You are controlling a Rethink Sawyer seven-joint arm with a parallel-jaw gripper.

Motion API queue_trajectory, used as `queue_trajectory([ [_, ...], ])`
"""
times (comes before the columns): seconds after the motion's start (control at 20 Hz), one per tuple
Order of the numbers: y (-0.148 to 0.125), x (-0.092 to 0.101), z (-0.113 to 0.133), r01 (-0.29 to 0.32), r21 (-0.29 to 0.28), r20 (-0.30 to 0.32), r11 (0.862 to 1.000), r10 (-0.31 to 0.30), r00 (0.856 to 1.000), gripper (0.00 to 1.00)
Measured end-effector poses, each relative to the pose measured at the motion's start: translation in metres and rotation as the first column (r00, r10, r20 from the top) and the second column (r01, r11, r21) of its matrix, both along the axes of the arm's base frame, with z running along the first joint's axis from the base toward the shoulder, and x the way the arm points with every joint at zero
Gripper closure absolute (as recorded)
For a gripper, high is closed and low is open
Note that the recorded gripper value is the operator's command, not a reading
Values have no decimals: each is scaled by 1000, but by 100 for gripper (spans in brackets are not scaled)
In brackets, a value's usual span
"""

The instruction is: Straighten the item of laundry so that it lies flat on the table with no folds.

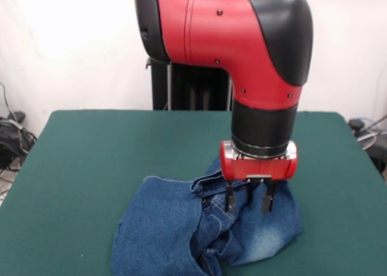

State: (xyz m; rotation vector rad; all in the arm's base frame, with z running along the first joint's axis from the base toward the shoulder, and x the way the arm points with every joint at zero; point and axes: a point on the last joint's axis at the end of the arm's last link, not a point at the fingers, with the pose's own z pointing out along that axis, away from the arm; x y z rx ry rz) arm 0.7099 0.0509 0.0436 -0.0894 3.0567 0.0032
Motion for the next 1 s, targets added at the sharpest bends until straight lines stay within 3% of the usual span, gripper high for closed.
queue_trajectory([
  [0.4, -4, 4, 6, 11, 2, 11, 1000, -11, 1000, 0],
  [1.0, -30, -7, -21, 49, 8, -33, 999, -49, 998, 0],
])
